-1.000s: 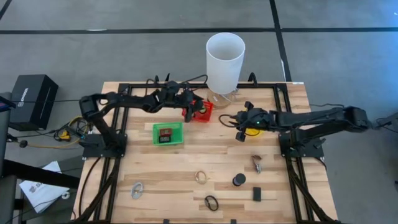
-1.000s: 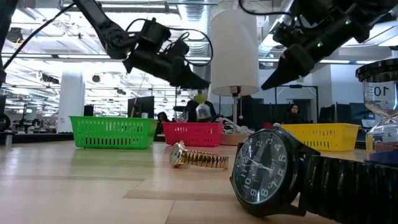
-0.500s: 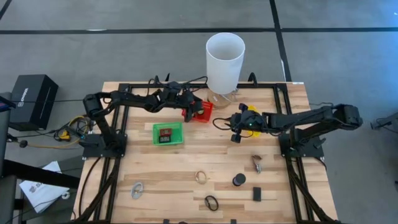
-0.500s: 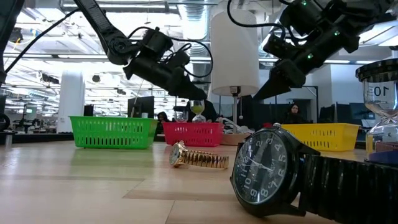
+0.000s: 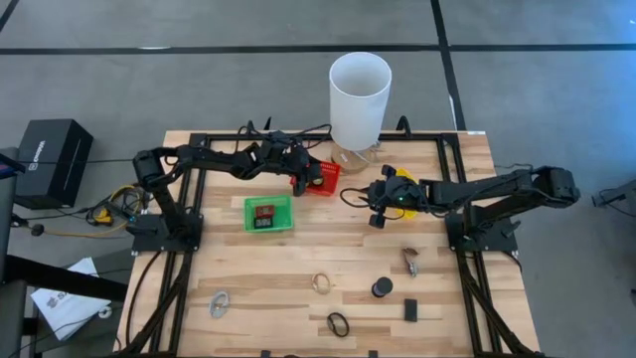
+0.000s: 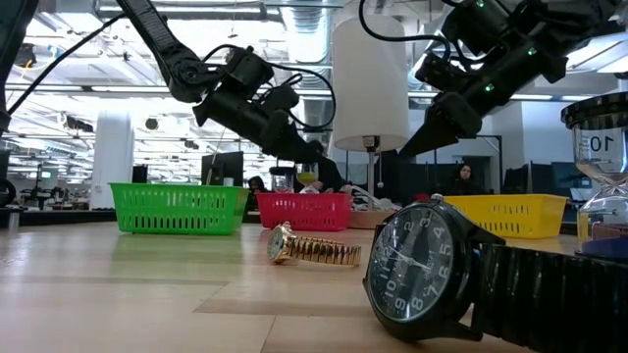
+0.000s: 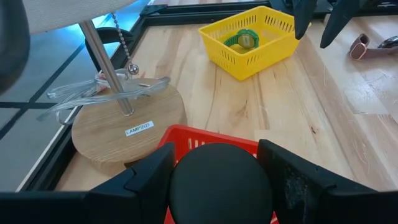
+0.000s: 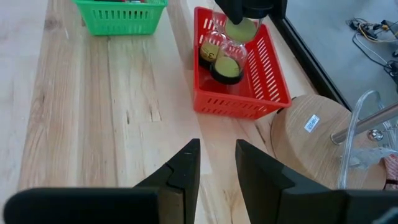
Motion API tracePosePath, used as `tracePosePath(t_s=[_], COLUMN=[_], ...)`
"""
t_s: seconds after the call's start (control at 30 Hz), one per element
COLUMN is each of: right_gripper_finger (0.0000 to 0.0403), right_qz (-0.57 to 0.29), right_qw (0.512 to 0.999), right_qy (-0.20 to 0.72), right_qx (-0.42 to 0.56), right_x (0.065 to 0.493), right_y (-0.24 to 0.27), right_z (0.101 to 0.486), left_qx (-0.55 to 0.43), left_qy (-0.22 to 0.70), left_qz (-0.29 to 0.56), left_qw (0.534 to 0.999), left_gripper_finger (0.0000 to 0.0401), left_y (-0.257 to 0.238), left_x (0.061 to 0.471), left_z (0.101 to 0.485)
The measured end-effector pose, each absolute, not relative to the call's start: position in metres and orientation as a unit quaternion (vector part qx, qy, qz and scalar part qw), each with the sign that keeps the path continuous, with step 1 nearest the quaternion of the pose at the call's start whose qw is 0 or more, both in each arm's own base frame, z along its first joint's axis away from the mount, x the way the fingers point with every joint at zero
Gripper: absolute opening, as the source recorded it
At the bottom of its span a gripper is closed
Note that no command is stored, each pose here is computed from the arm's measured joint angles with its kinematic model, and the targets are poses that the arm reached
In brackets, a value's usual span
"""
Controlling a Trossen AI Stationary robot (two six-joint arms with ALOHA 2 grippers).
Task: Pick & Place Office items
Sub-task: Put the left black hourglass into the red bin, then put the brown watch into the yellow bin
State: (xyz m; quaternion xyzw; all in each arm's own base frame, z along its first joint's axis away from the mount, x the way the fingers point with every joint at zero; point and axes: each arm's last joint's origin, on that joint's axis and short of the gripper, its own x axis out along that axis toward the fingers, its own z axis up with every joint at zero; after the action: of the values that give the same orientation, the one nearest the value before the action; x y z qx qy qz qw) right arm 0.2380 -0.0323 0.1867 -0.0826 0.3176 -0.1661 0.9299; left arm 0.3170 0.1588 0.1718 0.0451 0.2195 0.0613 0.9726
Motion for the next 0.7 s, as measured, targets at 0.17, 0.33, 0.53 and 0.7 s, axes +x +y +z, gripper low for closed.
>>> tracePosePath(t_s=[0.17,0.33,0.53,0.7], right_gripper_finger=[0.0093,0.0093,0.0093,0.0093], right_qz=[-0.166,-0.166,-0.166,-0.166], right_qw=[0.930,0.930,0.930,0.930], right_qy=[0.317,0.318,0.318,0.318], right_qx=[-0.082,-0.082,-0.082,-0.082], right_x=[0.2380,0.2381,0.2381,0.2381], right_y=[-0.0323,-0.0323,-0.0323,-0.0323], right_z=[0.1867,0.1866,0.1865,0.1865], left_qx=[0.045,0.045,0.045,0.045], left_qy=[0.220,0.220,0.221,0.222], left_qz=[0.062,0.062,0.063,0.063], left_qw=[0.973,0.972,0.972,0.972], left_gripper_finger=[0.0221,0.0233,0.0247,0.0254], left_y=[0.1589,0.1589,0.1590,0.1590], left_x=[0.3170,0.3169,0.3168,0.3167], left_z=[0.1718,0.1717,0.1715,0.1713])
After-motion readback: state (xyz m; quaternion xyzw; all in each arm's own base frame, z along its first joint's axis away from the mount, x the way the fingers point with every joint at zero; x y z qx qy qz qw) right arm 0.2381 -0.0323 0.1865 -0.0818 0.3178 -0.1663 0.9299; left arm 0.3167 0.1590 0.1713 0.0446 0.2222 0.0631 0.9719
